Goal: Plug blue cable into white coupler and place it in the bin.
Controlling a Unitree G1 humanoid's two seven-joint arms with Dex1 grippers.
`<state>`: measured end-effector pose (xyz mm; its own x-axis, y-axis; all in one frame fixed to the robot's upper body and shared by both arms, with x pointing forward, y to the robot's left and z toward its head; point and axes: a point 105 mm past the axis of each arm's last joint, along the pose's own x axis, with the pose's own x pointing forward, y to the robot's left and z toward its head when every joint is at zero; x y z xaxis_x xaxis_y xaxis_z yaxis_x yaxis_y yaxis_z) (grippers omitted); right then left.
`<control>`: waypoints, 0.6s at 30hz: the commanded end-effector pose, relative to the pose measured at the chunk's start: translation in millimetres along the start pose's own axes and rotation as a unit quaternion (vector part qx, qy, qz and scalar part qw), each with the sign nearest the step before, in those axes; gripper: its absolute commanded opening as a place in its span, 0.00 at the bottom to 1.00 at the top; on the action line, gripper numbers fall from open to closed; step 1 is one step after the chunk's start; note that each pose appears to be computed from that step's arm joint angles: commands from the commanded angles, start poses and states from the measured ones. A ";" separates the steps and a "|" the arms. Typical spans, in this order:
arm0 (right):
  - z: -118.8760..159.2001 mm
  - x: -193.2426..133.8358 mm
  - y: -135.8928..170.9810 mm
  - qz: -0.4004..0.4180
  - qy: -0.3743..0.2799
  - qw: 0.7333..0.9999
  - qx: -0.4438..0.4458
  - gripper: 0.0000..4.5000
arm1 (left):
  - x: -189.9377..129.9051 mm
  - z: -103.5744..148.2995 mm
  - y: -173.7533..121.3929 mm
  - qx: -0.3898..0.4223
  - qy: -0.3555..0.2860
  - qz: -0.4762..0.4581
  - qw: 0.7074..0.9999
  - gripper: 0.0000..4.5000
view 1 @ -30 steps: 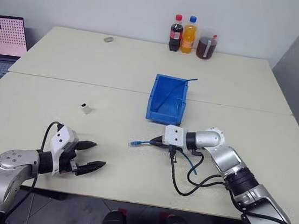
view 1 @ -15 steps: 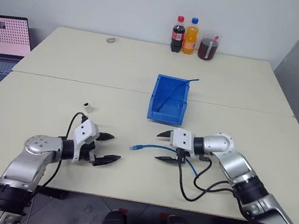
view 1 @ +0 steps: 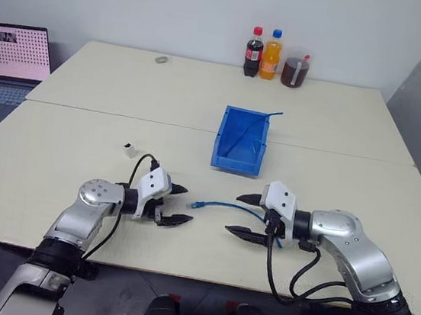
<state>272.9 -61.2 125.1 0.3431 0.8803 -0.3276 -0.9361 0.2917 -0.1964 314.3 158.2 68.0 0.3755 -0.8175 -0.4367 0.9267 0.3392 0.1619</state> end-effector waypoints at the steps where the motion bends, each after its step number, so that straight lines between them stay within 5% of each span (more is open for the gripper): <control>1: 10.4 -4.9 0.5 -0.014 -0.017 1.000 -0.006 0.85 | 10.0 -15.8 -11.3 -0.007 0.033 -0.030 0.999 0.69; 12: 8.8 -6.7 0.5 -0.041 -0.017 0.999 -0.004 0.85 | 19.2 -13.5 -21.2 -0.003 0.030 -0.049 0.998 0.16; 15: 10.5 -10.0 -0.9 -0.055 -0.028 0.998 -0.004 0.85 | 14.8 -0.7 -20.5 0.001 0.003 -0.049 0.999 0.05; 18: 18.6 -14.7 4.8 -0.046 -0.063 0.997 0.012 0.85 | 9.3 17.7 -15.8 -0.006 -0.031 -0.036 0.999 0.05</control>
<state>268.8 -68.7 124.6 0.4302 0.8601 -0.2743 -0.9023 0.4004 -0.1597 306.5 141.7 68.7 0.3223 -0.8485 -0.4197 0.9465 0.2947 0.1312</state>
